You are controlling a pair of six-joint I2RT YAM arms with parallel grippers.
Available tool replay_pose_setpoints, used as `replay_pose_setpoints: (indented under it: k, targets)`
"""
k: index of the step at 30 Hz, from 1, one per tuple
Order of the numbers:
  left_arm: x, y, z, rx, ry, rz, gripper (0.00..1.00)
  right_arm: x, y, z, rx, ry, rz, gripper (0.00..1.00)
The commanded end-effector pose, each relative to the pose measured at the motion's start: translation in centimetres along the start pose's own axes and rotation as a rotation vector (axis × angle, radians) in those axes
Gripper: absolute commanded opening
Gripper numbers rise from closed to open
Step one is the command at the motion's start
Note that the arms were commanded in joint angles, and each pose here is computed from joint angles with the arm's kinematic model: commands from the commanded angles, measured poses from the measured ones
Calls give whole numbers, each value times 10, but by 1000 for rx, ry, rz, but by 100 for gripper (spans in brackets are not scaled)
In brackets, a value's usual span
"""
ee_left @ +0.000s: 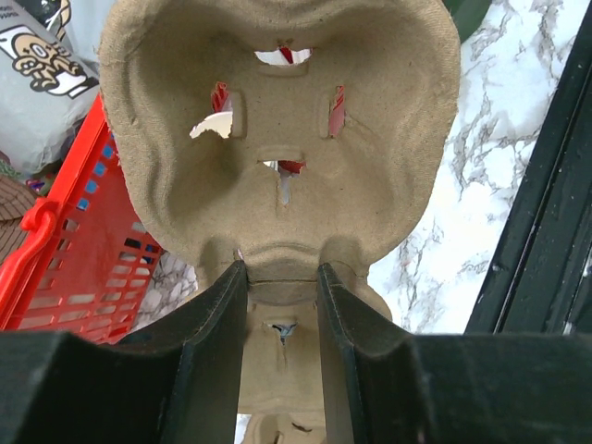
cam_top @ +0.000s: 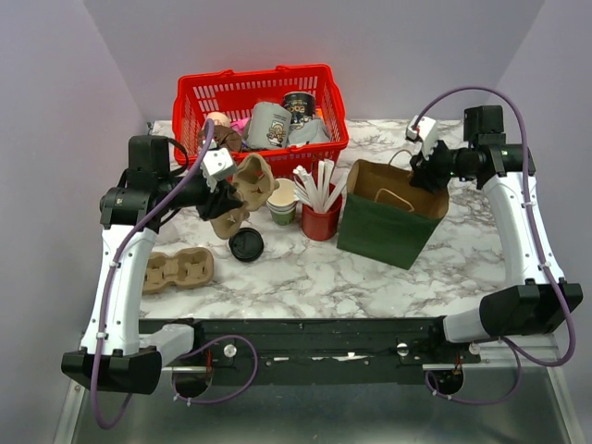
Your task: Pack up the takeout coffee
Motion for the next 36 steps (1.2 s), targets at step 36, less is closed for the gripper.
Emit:
replay_pose_setpoints:
  k: [36]
  targets:
    - [-96, 181, -134, -231, -538, -652, 0, 67, 50, 69, -57, 83, -205, 1]
Point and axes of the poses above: each gripper's point midway between its finger pads, its own x axis back along the fingers, its own z axis along the line the jaws close on, y = z × x, the point moved 6 cm from there along x, back along the fingers, and after that the axes turned 12 degrees about x, right-handed, at the moved point
